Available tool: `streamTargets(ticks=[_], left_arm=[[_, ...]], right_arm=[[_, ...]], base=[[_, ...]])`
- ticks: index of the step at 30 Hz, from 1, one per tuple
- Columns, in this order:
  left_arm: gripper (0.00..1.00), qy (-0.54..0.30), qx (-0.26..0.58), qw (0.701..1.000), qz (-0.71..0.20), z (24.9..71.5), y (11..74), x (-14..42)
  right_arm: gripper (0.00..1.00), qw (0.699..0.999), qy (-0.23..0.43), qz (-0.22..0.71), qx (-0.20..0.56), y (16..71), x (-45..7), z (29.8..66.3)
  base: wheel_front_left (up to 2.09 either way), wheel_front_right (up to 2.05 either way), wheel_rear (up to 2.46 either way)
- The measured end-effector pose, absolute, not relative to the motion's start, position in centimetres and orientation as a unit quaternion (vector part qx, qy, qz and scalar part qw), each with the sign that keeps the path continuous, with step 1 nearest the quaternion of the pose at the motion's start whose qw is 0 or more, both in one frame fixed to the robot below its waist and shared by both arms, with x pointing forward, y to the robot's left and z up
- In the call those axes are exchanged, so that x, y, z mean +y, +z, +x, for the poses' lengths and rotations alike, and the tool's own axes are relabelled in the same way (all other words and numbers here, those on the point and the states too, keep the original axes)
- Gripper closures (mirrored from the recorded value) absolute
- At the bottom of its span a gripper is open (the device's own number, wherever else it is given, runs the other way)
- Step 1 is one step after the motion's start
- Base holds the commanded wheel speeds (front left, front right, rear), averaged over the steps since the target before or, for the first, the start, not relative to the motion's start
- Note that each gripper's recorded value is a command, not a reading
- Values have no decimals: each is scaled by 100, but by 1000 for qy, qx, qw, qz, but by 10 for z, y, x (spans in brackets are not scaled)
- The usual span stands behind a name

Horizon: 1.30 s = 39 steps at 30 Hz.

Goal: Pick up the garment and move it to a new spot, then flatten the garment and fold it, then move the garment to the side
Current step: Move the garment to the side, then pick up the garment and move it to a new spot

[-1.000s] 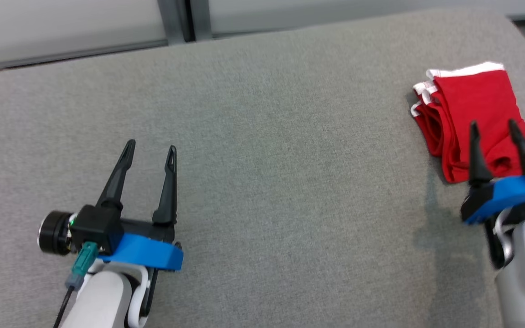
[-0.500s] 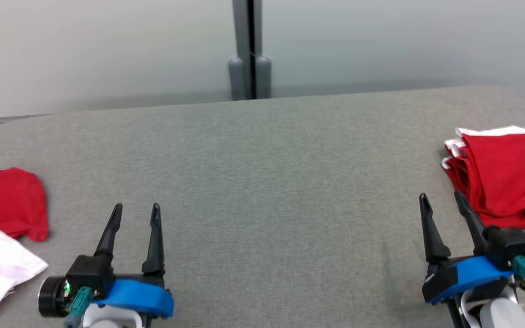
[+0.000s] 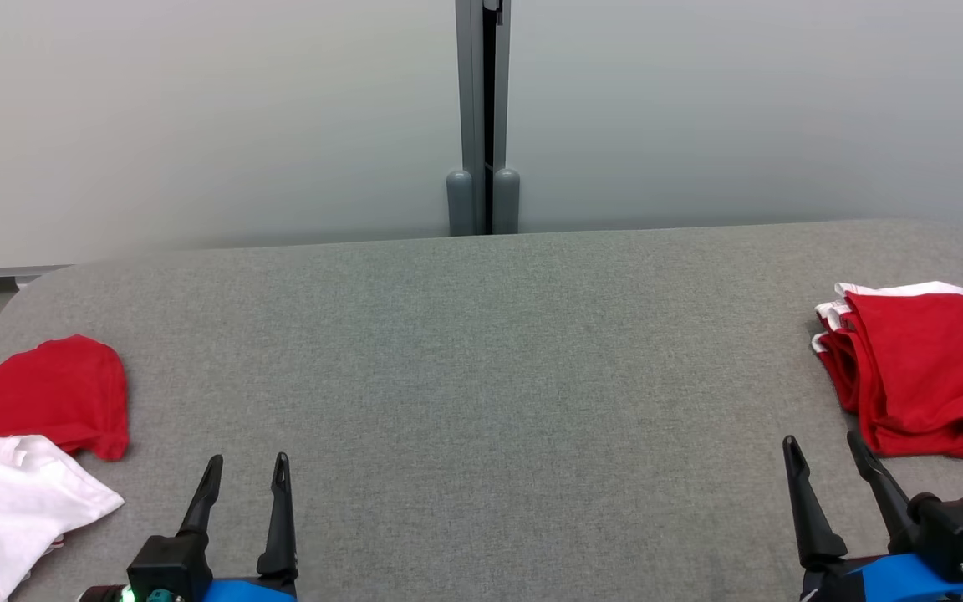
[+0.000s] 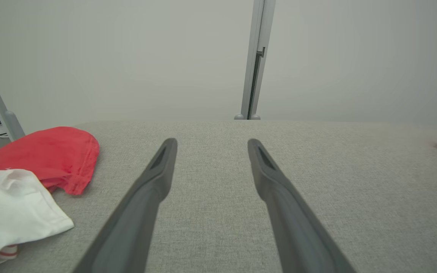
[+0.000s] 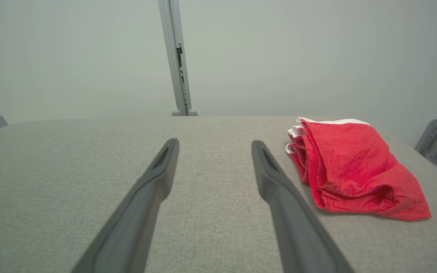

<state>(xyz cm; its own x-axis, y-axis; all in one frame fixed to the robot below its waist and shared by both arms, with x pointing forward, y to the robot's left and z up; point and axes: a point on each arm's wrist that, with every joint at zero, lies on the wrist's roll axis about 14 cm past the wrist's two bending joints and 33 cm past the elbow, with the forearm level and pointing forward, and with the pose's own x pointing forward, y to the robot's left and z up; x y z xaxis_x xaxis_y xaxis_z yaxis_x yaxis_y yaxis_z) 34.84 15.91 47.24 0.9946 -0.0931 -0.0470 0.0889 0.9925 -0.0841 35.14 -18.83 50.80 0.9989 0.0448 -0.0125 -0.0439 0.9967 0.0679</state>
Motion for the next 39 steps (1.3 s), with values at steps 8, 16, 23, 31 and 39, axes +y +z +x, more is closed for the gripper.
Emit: streamTargets(ticks=[8,16,23,31,39], left_arm=[[0,-47,29,997,-44,344,471,156],[0,-51,34,997,-44,342,468,153],[0,-49,35,997,-44,340,467,154],[0,-28,23,998,-43,337,474,168],[0,29,-3,999,-35,325,489,214]], right_arm=[[0,999,16,38,5,514,-192,338],[0,999,16,36,6,516,-193,337],[0,999,16,36,8,515,-193,336],[0,999,40,32,6,517,-179,345],[0,990,136,20,-6,532,-115,370]], base=[[0,0,0],[0,0,0],[0,0,0],[0,0,0],[0,0,0]])
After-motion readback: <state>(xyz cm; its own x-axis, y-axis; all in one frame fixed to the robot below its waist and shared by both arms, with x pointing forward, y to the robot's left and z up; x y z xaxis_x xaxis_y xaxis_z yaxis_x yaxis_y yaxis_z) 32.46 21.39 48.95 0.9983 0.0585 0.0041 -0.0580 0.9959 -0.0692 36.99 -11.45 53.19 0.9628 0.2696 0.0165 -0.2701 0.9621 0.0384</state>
